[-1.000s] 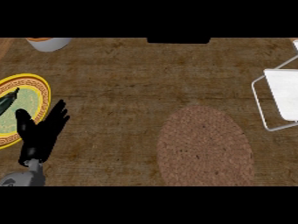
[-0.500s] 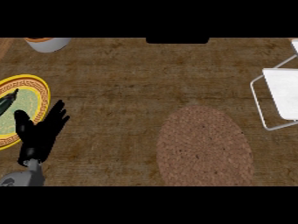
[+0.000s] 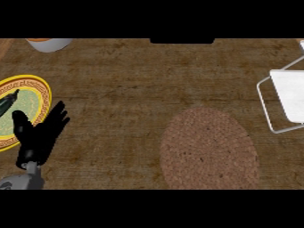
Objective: Pick the cupcake from the placemat and place it in the tiered shelf
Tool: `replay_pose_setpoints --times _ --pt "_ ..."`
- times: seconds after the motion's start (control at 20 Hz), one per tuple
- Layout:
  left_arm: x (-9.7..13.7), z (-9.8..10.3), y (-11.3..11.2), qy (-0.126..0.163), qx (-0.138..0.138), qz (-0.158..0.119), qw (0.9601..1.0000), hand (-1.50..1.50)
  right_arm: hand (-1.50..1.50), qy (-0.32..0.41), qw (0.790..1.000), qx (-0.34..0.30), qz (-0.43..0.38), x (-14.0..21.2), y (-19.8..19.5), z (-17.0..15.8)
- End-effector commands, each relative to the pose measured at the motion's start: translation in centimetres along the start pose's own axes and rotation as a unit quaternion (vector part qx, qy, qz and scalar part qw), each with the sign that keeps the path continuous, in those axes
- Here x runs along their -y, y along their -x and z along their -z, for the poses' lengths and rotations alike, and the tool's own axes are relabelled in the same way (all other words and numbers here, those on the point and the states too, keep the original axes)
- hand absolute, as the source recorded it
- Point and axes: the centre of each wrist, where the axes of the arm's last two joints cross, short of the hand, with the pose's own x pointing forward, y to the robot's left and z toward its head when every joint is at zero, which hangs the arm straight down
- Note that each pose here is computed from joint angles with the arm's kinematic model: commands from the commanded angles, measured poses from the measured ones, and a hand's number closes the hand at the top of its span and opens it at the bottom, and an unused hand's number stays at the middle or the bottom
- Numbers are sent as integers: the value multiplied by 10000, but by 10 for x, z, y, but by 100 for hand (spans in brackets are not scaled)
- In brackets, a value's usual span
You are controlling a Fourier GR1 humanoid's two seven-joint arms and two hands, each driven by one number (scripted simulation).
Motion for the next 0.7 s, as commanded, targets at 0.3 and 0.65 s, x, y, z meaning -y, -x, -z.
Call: replay_pose_setpoints --times 0.3,0.65 --pt "-2 1 4 -36 -240 -58 9997 0 -150 980 9918 -396 716 102 0 -32" --pt "7 -3 8 66 -179 -48 9998 0 -150 750 9946 -220 682 139 22 -54"
